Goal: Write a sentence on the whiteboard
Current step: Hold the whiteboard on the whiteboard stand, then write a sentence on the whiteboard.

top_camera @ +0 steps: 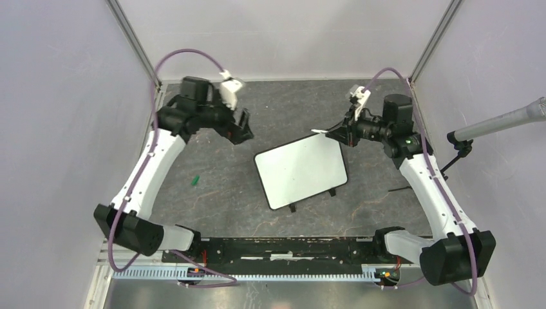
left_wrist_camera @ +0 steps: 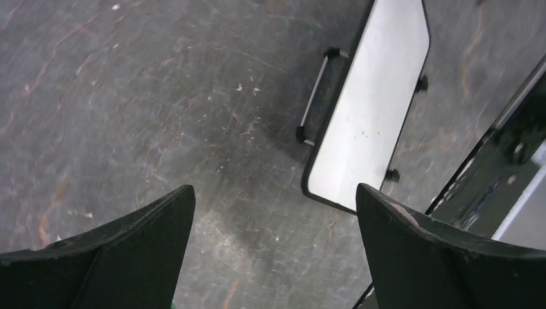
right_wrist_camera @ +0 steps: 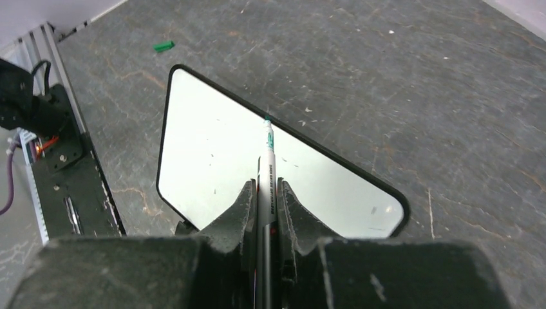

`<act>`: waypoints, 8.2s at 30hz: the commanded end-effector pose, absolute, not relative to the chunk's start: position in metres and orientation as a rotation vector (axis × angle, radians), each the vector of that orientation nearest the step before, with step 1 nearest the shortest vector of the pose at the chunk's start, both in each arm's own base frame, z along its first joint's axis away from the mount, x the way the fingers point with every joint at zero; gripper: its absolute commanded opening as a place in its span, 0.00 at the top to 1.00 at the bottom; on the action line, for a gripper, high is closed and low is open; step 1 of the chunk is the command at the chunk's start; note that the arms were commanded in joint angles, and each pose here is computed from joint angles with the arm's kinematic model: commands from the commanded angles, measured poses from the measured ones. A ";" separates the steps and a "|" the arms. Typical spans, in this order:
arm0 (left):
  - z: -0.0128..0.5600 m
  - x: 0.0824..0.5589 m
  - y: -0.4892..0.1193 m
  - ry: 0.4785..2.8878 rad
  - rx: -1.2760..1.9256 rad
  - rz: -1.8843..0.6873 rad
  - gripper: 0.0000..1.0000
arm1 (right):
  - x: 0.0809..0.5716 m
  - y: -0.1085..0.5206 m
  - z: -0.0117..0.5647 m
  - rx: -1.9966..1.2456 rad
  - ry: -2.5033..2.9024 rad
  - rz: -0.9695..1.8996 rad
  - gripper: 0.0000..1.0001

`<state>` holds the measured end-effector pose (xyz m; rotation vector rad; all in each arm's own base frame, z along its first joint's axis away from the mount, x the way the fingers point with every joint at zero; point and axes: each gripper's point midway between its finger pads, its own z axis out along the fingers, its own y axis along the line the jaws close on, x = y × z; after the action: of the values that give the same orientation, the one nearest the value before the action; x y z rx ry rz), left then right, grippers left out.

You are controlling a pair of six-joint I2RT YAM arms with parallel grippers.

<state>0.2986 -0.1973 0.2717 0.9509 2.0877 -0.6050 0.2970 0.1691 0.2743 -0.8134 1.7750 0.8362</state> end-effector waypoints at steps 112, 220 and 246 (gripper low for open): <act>0.171 0.293 -0.231 2.130 0.846 -1.358 0.98 | 0.249 0.302 0.187 -1.434 1.624 0.371 1.00; 0.166 0.291 -0.230 2.131 0.868 -1.356 0.98 | 0.267 0.305 0.203 -1.367 1.622 0.446 1.00; 0.164 0.290 -0.230 2.137 0.868 -1.356 0.98 | 0.251 0.276 0.171 -1.400 1.694 0.388 1.00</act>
<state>0.2813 -0.2288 0.1629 0.8283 2.1755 -1.3996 0.2408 0.2866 0.1651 -1.4330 1.6872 0.4749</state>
